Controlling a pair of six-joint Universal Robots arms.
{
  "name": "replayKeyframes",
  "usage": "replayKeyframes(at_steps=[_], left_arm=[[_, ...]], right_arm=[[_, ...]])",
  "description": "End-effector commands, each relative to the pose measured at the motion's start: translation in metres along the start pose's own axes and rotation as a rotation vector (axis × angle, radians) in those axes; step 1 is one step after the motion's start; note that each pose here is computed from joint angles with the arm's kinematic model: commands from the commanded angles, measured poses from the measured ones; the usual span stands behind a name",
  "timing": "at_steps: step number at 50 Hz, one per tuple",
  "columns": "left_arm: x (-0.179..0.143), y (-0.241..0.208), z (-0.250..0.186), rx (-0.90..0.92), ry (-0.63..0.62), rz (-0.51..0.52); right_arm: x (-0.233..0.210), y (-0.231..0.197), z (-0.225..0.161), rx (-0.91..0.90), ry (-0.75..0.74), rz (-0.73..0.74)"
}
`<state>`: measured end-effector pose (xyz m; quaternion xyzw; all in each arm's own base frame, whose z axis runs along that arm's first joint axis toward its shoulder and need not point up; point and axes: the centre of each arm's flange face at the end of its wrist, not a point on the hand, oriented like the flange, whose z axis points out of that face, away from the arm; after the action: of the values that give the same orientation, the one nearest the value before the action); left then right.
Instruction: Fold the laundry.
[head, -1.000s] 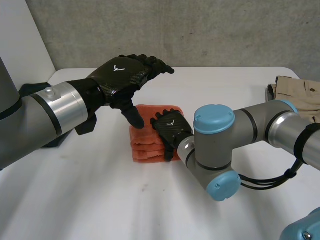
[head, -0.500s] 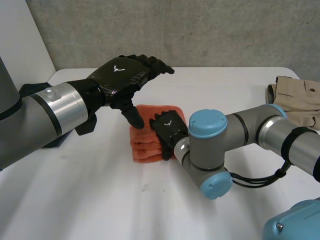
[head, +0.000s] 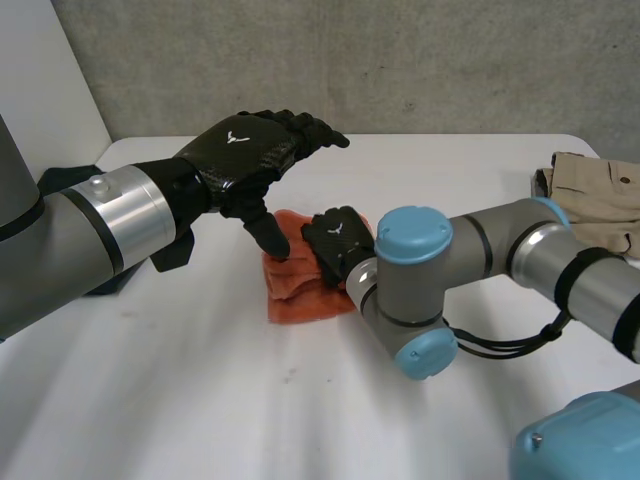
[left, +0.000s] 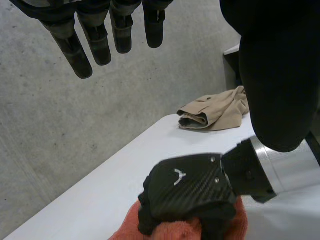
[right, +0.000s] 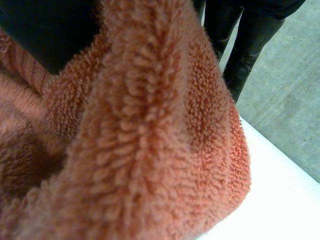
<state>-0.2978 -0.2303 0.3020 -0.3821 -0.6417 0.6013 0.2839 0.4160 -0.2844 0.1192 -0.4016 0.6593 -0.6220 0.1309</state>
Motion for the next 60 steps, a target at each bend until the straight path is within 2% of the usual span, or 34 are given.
replayKeyframes(at_steps=[1, 4, 12, 20, 26, 32, 38, 42, 45, 54, 60], left_arm=[[0.0, 0.0, 0.0, -0.001, 0.0, -0.002], [0.0, 0.0, 0.0, -0.001, 0.0, -0.002], [0.0, 0.001, 0.0, -0.002, 0.001, -0.003], [0.0, 0.001, 0.0, -0.002, -0.001, -0.003], [-0.001, 0.001, 0.0, -0.001, -0.003, -0.002], [-0.001, 0.002, 0.0, -0.004, -0.004, -0.004], [0.0, 0.004, -0.001, -0.011, -0.003, -0.008], [0.0, 0.005, 0.0, -0.013, -0.002, -0.01], [0.0, 0.006, 0.0, -0.014, -0.002, -0.011], [0.0, 0.008, 0.0, -0.017, -0.003, -0.012], [0.0, 0.01, 0.001, -0.02, -0.003, -0.014]], right_arm=[[0.042, -0.007, -0.016, -0.055, 0.047, -0.035], [0.078, -0.002, -0.023, -0.088, 0.096, -0.101], [0.142, 0.021, -0.037, -0.14, 0.145, -0.231], [0.177, 0.036, -0.033, -0.096, 0.16, -0.265], [0.215, 0.005, -0.023, 0.03, 0.252, -0.3], [0.283, -0.042, -0.024, 0.189, 0.425, -0.304], [0.34, -0.049, -0.033, 0.239, 0.53, -0.302], [0.384, -0.032, -0.048, 0.21, 0.608, -0.314], [0.417, 0.002, -0.061, 0.148, 0.65, -0.301], [0.431, 0.098, -0.064, -0.005, 0.602, -0.247], [0.441, 0.124, -0.079, -0.099, 0.618, -0.301]])
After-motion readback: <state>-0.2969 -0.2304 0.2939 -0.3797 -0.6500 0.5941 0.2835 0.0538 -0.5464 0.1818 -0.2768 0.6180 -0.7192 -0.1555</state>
